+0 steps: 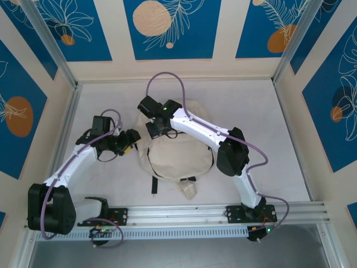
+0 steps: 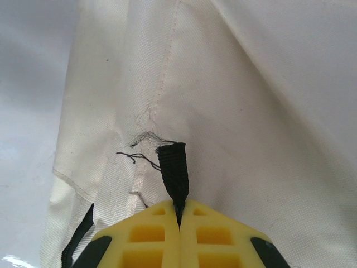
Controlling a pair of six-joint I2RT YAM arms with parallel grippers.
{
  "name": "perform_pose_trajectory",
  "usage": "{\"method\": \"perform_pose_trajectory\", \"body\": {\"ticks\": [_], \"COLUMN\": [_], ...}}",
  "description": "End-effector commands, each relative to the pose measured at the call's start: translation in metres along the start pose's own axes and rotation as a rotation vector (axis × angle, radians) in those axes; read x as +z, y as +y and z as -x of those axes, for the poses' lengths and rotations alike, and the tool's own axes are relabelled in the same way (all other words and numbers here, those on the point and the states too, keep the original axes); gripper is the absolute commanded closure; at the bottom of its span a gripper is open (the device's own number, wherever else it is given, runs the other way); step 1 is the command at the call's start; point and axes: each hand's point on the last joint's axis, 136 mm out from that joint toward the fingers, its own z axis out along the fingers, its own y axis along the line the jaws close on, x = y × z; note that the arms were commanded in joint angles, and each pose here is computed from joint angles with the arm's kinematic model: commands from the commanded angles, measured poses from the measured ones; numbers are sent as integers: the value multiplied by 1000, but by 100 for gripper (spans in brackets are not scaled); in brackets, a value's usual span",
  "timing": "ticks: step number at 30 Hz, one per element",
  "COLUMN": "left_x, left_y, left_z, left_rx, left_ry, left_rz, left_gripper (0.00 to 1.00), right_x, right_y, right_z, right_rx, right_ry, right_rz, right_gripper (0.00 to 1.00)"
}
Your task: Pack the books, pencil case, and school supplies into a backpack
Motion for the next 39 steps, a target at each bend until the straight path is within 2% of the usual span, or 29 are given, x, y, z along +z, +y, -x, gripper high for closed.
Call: {"method": "perform_pose_trajectory", "body": {"ticks": [1,7,11,13,22,25,29,35,39], "left_x": [19,34,45,51,63,65,66,65,64], "left_y": [-21,-39,-38,-37,-47,-53,-60,-55,-39], "left_z": [-12,-13,-14,-17,-19,-19,-15,-9,-9], "left_rx": [25,84,82,75,99,113,120,138,146], "left_ry": [51,60,88,109,136,143,133,102,88], "left_rz": [-102,-125,-96,-81,-96,-110,-138,-98,-12], "left_gripper": [34,45,58,61,59,62,72,98,100], "right_x": [-18,-25,-29,-30,-31,-30,-26,-23,-25], "right_y": [10,13,13,14,20,22,20,7,-16], "right_z": [6,7,9,10,8,7,4,0,0], "right_rx": [73,125,163,175,196,205,221,234,241], "right_ry": [-23,-24,-21,-19,2,13,25,24,-9], "right_rz": [103,199,249,274,343,359,359,290,168], "right_gripper": [100,100,100,100,100,100,100,100,100]}}
